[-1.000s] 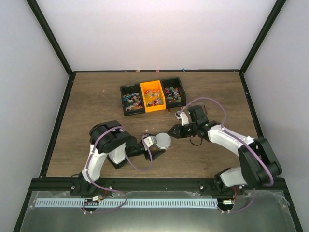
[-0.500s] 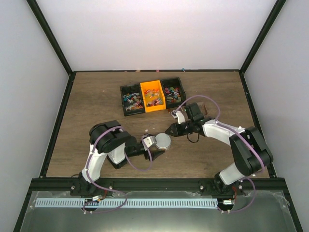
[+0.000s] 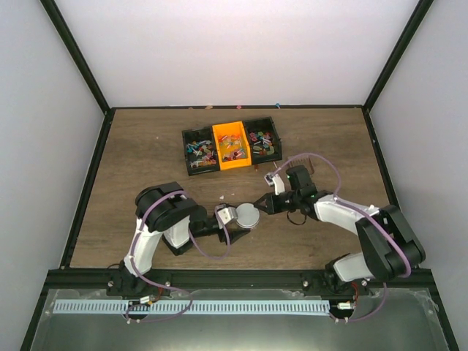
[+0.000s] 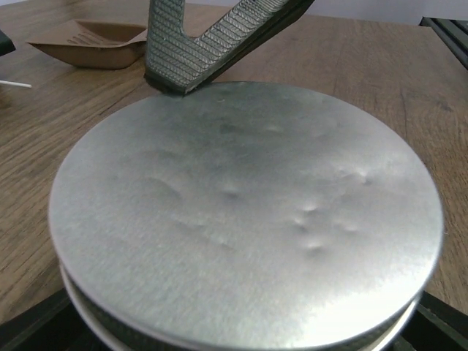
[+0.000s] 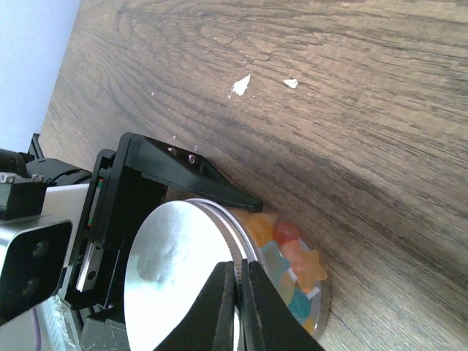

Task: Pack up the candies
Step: Screw the bottle lid onto the packing bottle.

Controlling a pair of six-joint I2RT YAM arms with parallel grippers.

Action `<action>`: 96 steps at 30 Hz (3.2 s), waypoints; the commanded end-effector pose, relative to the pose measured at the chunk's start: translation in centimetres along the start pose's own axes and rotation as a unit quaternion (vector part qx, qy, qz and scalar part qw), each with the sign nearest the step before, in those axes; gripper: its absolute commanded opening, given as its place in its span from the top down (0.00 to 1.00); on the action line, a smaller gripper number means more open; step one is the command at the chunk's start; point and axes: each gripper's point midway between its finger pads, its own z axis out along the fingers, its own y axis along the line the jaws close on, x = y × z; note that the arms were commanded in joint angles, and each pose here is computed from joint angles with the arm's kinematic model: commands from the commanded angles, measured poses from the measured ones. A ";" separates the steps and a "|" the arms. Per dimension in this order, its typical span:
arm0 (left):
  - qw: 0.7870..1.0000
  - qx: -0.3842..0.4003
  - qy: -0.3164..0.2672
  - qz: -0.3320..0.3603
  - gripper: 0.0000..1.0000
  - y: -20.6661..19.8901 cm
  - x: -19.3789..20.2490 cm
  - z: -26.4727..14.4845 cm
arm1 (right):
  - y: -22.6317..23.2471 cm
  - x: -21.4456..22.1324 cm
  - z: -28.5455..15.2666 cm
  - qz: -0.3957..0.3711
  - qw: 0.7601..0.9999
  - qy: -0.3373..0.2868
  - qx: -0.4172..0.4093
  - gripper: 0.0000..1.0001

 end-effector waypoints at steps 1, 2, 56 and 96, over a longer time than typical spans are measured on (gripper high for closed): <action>0.997 -0.010 0.042 -0.061 0.14 0.5 2.5 0.1 | 1.2 6.0 0.2 0.059 0.995 0.075 -0.038 0.98; 0.997 -0.013 0.041 -0.060 0.14 0.7 2.4 0.2 | 1.4 6.6 0.1 0.064 0.994 0.078 -0.040 0.99; 0.997 0.013 0.046 -0.067 0.15 -0.5 3.0 -1.3 | 0.1 -2.5 0.8 0.001 0.999 0.034 0.002 0.80; 0.996 -0.039 0.032 -0.079 0.15 2.8 1.6 0.9 | 3.6 13.7 -1.1 0.122 0.986 0.097 -0.061 0.99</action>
